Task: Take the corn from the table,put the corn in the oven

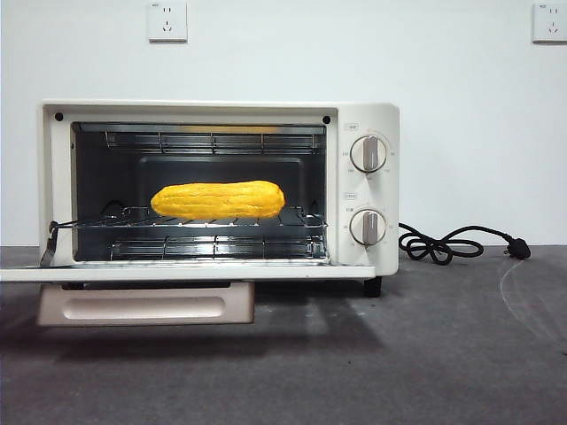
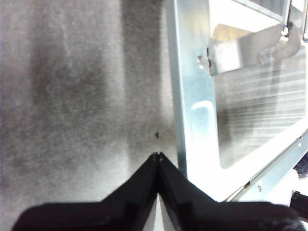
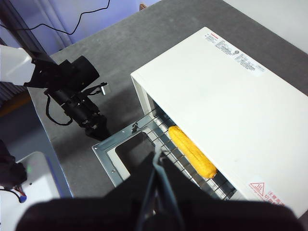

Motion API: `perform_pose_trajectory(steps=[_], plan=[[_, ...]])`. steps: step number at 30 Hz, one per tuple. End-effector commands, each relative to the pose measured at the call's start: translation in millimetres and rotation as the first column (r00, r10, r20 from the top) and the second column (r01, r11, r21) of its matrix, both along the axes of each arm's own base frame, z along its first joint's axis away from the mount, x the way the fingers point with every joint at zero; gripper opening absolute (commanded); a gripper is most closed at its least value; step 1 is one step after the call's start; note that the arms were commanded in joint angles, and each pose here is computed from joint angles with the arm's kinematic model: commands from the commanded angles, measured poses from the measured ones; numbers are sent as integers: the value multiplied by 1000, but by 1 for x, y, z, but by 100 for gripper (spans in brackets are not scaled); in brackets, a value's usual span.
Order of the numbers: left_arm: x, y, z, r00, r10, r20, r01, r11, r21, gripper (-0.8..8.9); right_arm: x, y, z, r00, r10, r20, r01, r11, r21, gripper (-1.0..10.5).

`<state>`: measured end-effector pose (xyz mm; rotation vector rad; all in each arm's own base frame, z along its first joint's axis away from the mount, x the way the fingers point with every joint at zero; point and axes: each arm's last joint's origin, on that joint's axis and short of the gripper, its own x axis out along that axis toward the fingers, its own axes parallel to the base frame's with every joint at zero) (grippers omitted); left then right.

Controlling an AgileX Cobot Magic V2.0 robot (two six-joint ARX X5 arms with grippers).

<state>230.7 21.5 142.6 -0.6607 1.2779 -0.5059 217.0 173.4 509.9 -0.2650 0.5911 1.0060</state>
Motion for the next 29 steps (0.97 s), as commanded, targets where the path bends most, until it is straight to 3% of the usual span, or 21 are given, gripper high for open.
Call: perform_pose_trajectory(steps=[1, 18, 29], plan=[[1, -3, 3, 1000, -26, 10, 26, 998, -62, -8, 0, 0, -3, 999, -12, -48, 12, 1000, -4, -7], [28, 1, 59, 994, -79, 76, 84, 994, -65, -8, 12, 11, -32, 987, 10, -163, -20, 998, -59, -7], [47, 4, 119, 973, -83, 215, 91, 995, -28, -8, 12, 11, -33, 986, 11, -164, -21, 998, -60, -7]])
